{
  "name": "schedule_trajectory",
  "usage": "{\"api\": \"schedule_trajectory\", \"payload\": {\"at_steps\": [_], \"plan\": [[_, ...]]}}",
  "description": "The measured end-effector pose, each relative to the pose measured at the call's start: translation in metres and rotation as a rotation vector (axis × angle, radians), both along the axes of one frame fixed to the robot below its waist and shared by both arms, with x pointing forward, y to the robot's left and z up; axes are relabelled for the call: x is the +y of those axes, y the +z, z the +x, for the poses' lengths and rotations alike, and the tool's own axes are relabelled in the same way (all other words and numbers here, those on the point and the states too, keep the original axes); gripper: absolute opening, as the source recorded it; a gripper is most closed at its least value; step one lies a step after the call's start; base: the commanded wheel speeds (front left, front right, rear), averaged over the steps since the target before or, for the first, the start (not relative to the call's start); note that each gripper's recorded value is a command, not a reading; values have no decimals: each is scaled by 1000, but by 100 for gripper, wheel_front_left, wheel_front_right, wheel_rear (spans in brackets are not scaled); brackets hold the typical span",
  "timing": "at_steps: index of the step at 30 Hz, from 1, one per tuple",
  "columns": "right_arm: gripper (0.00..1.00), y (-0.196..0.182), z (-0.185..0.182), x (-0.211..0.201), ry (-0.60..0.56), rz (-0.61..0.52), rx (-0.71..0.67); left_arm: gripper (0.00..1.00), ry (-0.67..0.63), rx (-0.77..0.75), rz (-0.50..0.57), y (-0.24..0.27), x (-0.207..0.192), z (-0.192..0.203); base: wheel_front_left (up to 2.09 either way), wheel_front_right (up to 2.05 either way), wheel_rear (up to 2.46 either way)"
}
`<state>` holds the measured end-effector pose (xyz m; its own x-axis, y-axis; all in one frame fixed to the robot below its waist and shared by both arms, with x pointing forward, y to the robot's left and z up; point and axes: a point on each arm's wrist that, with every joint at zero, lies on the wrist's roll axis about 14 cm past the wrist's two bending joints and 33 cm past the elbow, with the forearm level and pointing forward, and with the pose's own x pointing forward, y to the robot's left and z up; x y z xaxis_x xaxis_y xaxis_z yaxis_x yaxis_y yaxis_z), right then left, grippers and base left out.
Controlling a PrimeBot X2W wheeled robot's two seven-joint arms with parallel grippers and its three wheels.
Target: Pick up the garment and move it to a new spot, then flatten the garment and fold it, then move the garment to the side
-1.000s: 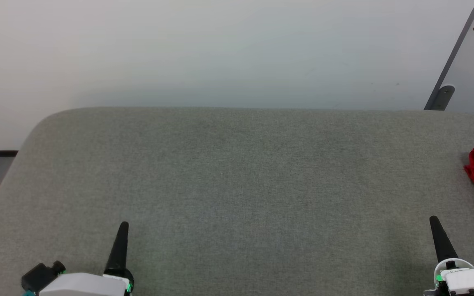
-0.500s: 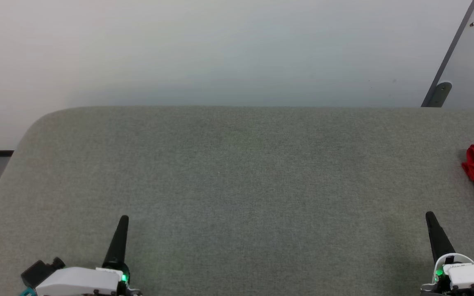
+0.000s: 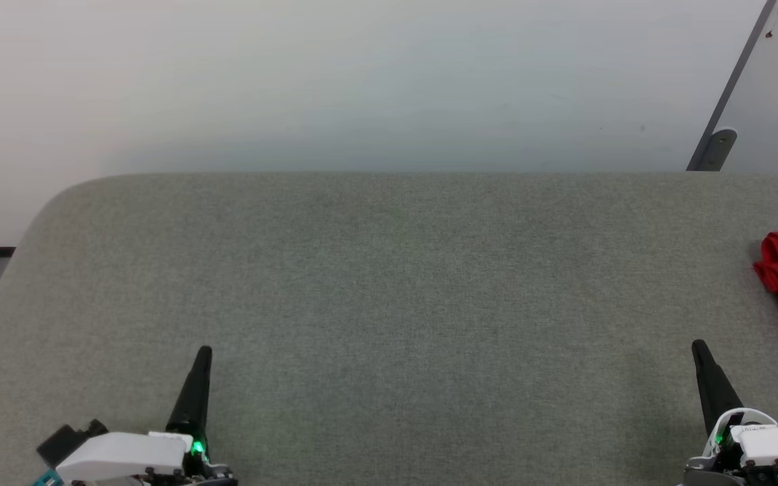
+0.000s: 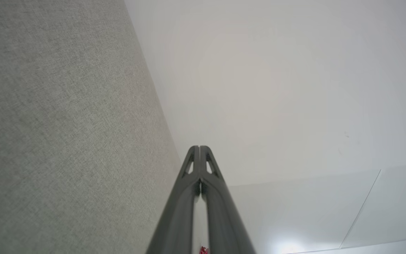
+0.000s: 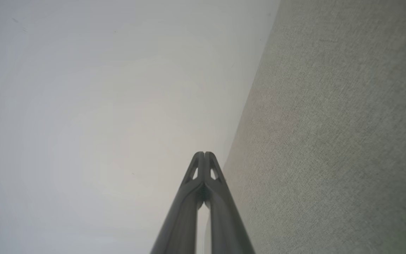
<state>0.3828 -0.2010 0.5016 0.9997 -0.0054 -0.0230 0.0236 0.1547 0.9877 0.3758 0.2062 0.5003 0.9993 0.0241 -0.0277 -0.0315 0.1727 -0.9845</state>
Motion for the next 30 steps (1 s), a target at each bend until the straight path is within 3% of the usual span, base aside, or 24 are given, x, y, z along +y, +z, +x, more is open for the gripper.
{"api": "schedule_trajectory", "payload": {"at_steps": [30], "plan": [[0,4,6,1,4,156,-19,0,-21,-19,-177,4,-6,12,0,0,0]]}}
